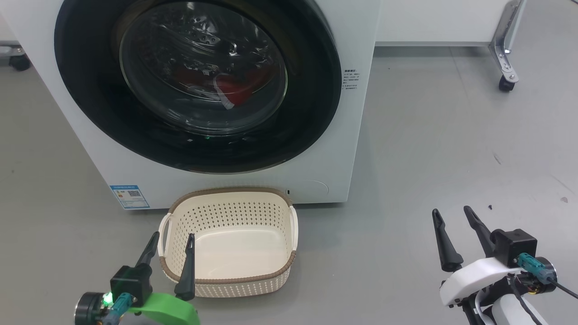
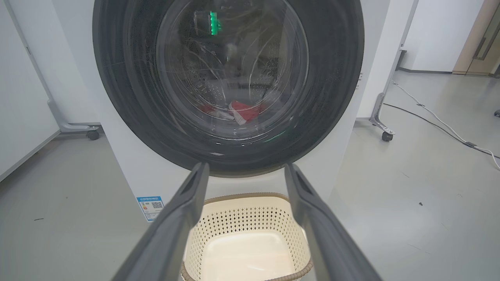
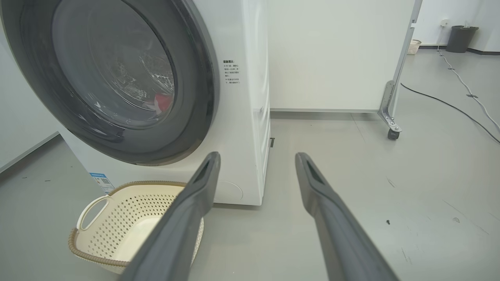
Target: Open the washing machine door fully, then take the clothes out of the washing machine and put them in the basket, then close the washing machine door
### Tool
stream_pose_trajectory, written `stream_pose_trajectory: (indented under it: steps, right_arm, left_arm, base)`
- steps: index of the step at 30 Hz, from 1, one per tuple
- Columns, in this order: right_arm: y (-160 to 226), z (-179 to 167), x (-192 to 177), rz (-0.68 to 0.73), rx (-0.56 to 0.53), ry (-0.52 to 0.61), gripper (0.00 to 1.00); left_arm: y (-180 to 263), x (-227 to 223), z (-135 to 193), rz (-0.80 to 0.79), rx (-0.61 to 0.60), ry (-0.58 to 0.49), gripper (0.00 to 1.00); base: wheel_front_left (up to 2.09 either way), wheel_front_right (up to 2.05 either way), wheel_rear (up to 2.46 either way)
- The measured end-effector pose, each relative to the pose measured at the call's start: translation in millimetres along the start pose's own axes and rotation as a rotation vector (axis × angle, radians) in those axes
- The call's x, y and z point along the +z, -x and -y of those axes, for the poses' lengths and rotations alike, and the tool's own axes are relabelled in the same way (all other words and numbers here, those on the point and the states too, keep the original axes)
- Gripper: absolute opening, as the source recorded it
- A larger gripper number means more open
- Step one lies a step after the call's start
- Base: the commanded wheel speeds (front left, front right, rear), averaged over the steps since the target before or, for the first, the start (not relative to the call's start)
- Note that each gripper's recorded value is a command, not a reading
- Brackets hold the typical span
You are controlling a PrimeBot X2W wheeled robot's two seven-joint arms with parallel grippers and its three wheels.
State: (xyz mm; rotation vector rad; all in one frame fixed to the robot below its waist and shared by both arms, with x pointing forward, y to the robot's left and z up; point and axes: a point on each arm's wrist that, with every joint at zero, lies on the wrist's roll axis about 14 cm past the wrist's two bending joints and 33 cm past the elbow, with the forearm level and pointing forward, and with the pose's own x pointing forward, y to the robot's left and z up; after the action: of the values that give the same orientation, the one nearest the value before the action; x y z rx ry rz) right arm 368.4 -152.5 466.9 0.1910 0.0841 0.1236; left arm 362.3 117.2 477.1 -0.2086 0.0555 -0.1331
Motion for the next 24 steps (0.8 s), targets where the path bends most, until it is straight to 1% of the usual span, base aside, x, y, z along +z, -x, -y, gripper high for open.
stream_pose_trajectory:
  steps: [4,5,19,22,24]
  right_arm:
    - [0.1,-0.3,0.3,0.001,0.001,0.007,1.00]
    - [-0.1,0.4,1.0,0.004,-0.003,0.004,0.00]
    - [-1.4,5.7,3.5,0.015,-0.012,-0.031,0.00]
    - [-2.9,9.7,4.4,0.022,-0.034,-0.088,0.00]
    - [-4.8,12.3,5.4,0.038,-0.068,-0.186,0.00]
  left_arm:
    - [0.2,-0.7,0.6,-0.002,-0.002,-0.003,1.00]
    - [0.2,-0.7,0.6,-0.002,-0.002,-0.003,1.00]
    - [-1.0,-2.4,1.3,-0.007,-0.002,0.000,1.00]
    - [-1.9,-2.1,1.1,-0.007,-0.001,0.001,1.00]
    - [-2.7,-1.8,1.8,-0.005,-0.004,-0.004,1.00]
  base:
    - [0.00,0.00,0.00]
    - [0.00,0.00,0.00]
    - [0.00,0.00,0.00]
    - [0.00,0.00,0.00]
    - [0.00,0.00,0.00]
